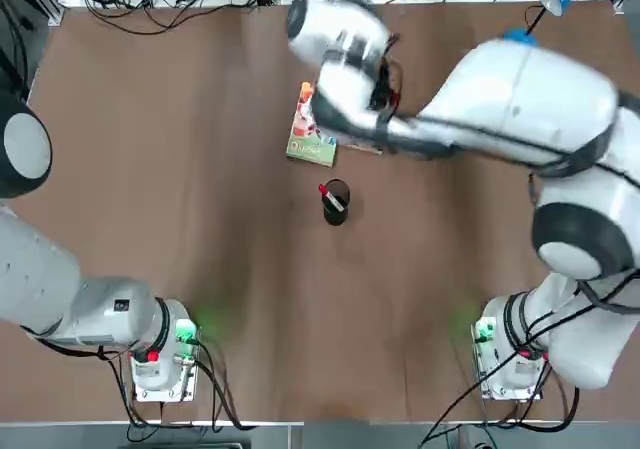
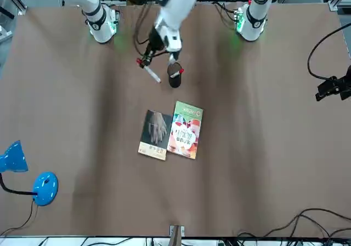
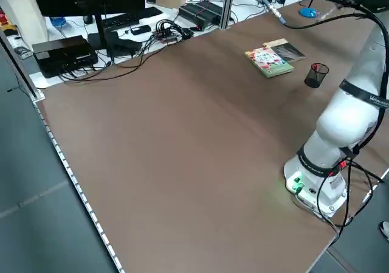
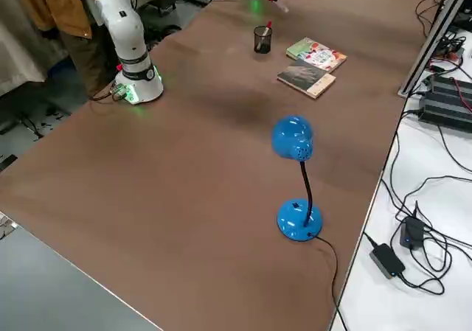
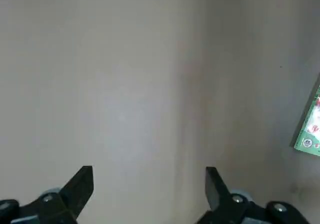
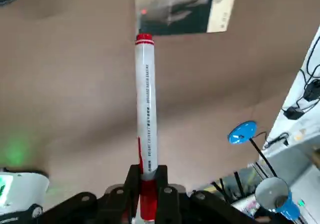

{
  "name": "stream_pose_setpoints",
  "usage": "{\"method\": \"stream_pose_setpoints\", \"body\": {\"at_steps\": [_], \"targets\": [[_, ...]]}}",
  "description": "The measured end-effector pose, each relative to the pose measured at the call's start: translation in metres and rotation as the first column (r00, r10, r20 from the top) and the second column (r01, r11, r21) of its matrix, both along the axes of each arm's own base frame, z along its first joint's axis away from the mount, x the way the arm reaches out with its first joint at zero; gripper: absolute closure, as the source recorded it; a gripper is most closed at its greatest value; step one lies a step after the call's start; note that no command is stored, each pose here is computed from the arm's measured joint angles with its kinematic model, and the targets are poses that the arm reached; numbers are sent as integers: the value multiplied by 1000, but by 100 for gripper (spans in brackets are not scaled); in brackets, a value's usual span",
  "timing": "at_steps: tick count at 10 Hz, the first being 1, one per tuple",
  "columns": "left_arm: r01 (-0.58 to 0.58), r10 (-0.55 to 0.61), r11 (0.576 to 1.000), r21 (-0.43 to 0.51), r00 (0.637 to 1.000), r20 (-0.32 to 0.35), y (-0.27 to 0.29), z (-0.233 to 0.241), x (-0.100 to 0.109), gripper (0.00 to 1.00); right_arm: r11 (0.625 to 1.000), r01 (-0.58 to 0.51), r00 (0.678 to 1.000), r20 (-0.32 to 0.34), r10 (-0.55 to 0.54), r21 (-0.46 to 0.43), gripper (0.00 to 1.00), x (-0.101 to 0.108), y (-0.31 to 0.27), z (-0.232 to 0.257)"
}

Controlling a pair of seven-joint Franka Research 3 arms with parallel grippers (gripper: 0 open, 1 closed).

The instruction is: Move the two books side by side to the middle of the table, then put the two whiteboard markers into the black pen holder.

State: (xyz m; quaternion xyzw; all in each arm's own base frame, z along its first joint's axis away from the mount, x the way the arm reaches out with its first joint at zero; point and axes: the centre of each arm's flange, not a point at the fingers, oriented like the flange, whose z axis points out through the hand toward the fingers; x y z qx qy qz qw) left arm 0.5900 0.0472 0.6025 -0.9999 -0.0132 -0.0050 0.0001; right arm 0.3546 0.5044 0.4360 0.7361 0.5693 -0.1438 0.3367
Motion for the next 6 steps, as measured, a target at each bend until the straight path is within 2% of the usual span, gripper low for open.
{"method": "stream_pose_setpoints", "body": {"at_steps": [2, 6], "targets": [[-6, 6, 1000, 0, 1000, -2, 4, -1, 0, 1, 996, -30, 1000, -1, 30, -85, 82, -36, 29, -32], [-6, 6, 1000, -1, 1000, -5, 4, -2, -1, 1, 982, -63, 998, 7, 65, -178, 82, -74, 63, -101]]}}
